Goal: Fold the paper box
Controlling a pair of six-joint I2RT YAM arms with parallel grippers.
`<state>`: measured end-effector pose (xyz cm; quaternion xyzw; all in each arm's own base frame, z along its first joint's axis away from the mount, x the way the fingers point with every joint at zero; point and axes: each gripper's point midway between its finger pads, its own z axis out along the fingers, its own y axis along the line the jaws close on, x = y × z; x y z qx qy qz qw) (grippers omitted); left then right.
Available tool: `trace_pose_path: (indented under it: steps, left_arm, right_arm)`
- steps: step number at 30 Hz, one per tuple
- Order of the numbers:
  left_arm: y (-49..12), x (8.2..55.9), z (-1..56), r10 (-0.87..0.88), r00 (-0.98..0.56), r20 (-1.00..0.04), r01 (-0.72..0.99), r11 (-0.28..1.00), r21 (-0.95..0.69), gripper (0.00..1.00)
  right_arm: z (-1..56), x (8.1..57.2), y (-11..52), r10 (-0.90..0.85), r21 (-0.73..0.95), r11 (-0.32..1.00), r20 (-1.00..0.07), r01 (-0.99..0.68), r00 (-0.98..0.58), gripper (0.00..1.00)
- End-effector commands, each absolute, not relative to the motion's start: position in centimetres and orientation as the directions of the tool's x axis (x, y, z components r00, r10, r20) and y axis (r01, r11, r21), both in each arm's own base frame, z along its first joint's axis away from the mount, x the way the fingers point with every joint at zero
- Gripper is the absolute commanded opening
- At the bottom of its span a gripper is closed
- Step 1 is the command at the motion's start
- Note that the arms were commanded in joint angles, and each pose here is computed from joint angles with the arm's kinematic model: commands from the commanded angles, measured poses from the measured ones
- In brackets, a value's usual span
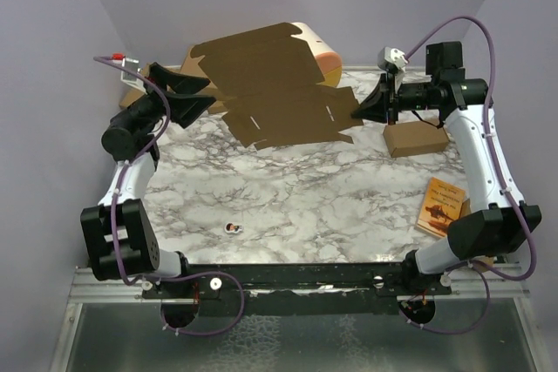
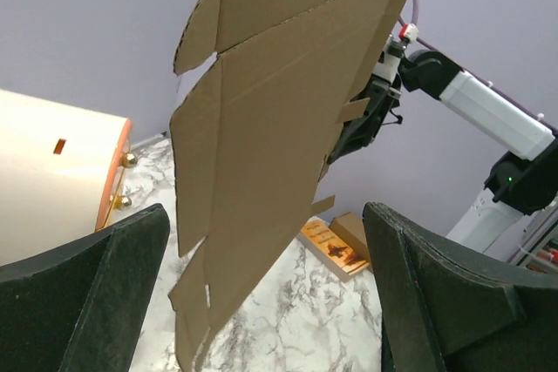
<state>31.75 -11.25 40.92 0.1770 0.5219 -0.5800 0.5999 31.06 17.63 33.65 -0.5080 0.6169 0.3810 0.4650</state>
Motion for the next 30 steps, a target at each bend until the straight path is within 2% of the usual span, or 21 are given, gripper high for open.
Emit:
trace_pose_path:
  steps: [1, 7, 15, 18, 19, 20, 21, 22, 23, 25, 27, 30]
  left_arm:
    - [-12.0, 30.1, 42.3, -0.448, -0.021, -0.894, 0.953, 0.261, -0.153, 0.96]
    - [-11.8, 32.2, 42.0, -0.464, -0.045, -0.885, 0.951, 0.250, -0.180, 0.89]
    - [-14.2, 30.3, 43.7, -0.435, 0.026, -0.900, 0.976, 0.206, -0.071, 0.79]
    - [-14.3, 30.6, 43.8, -0.432, 0.032, -0.901, 0.976, 0.209, -0.066, 0.67]
    - [-14.3, 30.7, 43.7, -0.431, 0.026, -0.902, 0.977, 0.204, -0.069, 0.58]
    - [-14.4, 30.8, 43.6, -0.431, 0.019, -0.902, 0.977, 0.199, -0.074, 0.48]
    - [-14.4, 30.8, 43.5, -0.431, 0.013, -0.902, 0.978, 0.192, -0.077, 0.29]
    - [-14.4, 30.9, 43.4, -0.432, 0.005, -0.902, 0.978, 0.189, -0.085, 0.17]
    - [-14.4, 30.9, 43.4, -0.432, 0.002, -0.902, 0.978, 0.188, -0.088, 0.07]
    - [-14.4, 30.7, 43.5, -0.434, 0.007, -0.901, 0.978, 0.190, -0.083, 0.00]
    - [-14.4, 30.4, 43.7, -0.443, 0.013, -0.896, 0.978, 0.193, -0.081, 0.00]
    - [-14.3, 29.7, 44.0, -0.471, 0.023, -0.882, 0.974, 0.208, -0.086, 0.00]
  right_arm:
    - [35.1, 30.0, 18.2, -0.218, 0.032, 0.131, -0.974, -0.991, -0.060, 0.01]
    - [34.9, 30.1, 18.2, -0.222, 0.049, 0.133, -0.972, -0.990, -0.078, 0.01]
    - [33.9, 30.7, 18.3, -0.228, 0.096, 0.121, -0.966, -0.988, -0.122, 0.01]
    - [33.8, 30.9, 18.3, -0.225, 0.106, 0.115, -0.966, -0.988, -0.130, 0.01]
    - [33.8, 30.9, 18.4, -0.224, 0.107, 0.112, -0.966, -0.988, -0.130, 0.01]
    - [33.8, 30.9, 18.4, -0.222, 0.110, 0.111, -0.966, -0.988, -0.133, 0.01]
    - [33.8, 31.0, 18.4, -0.222, 0.110, 0.110, -0.966, -0.988, -0.132, 0.01]
    - [33.8, 31.0, 18.4, -0.222, 0.111, 0.110, -0.966, -0.988, -0.133, 0.01]
    - [33.7, 31.0, 18.4, -0.221, 0.113, 0.109, -0.966, -0.988, -0.135, 0.01]
    - [33.6, 31.0, 18.4, -0.220, 0.117, 0.107, -0.966, -0.987, -0.138, 0.01]
    - [33.5, 31.0, 18.5, -0.213, 0.129, 0.106, -0.966, -0.986, -0.149, 0.03]
    - [33.4, 31.1, 18.7, -0.192, 0.154, 0.108, -0.966, -0.982, -0.173, 0.25]
